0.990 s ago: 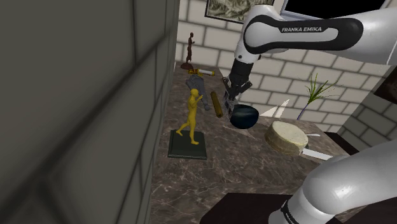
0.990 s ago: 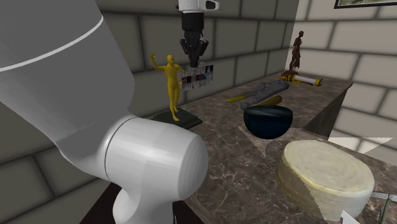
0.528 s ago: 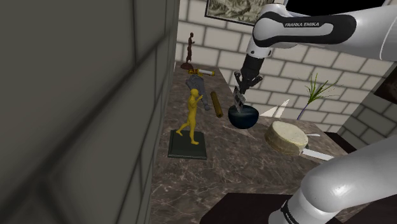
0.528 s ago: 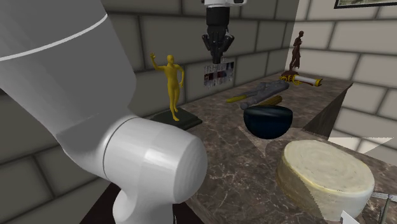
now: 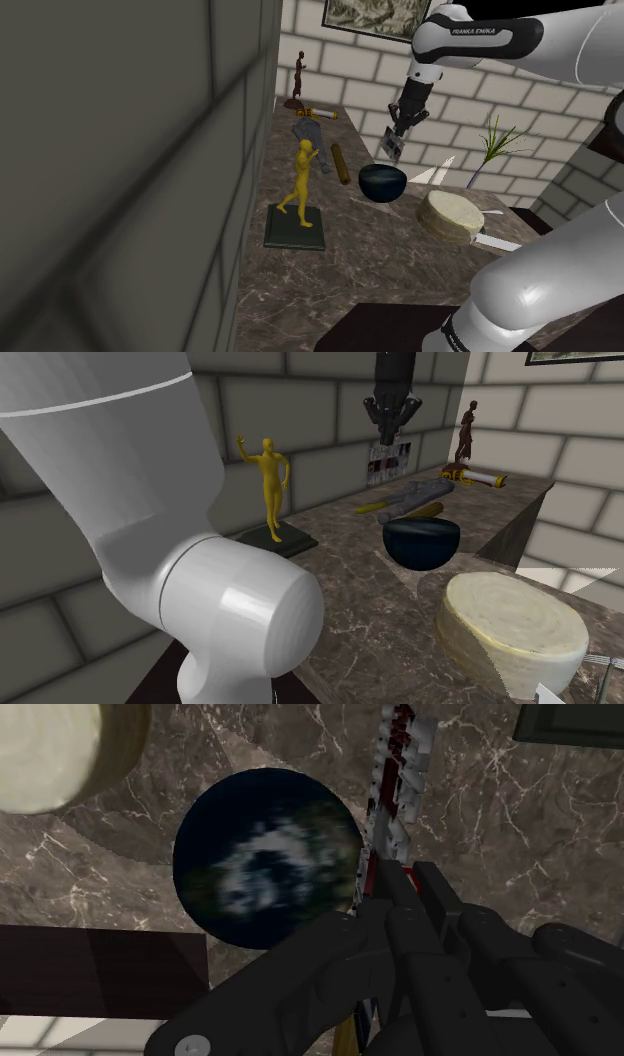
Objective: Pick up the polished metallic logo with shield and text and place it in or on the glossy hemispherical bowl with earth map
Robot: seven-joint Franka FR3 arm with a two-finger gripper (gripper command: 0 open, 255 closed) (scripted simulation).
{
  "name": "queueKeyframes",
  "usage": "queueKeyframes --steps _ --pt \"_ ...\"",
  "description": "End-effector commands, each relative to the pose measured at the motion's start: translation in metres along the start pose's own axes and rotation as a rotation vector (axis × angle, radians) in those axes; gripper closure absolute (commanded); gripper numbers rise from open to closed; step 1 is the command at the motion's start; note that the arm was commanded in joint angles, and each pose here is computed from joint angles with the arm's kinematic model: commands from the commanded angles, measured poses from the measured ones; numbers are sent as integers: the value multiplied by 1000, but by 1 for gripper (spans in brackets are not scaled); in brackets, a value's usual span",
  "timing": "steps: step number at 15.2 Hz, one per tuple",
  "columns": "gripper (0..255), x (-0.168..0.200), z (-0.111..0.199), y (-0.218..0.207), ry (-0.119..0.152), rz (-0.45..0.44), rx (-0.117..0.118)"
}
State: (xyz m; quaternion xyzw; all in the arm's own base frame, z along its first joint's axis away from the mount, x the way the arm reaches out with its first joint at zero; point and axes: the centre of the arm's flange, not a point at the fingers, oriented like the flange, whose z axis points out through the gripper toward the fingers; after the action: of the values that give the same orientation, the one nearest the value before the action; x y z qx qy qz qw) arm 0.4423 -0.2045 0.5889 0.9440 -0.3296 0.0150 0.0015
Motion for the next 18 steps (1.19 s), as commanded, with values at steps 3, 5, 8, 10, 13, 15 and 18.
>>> queueKeyframes --steps 3,5,8,10,13,15,18 --pt "255 35 -6 41 0 -1 -1" --pt "255 52 -10 61 0 -1 -1" --pt "255 78 -16 90 0 -1 -1" --pt "255 92 -19 107 0 -1 -1" --pt "255 91 -3 107 0 -1 -1" --pt "255 91 8 107 0 -1 -1" --pt "255 91 23 107 0 -1 -1"
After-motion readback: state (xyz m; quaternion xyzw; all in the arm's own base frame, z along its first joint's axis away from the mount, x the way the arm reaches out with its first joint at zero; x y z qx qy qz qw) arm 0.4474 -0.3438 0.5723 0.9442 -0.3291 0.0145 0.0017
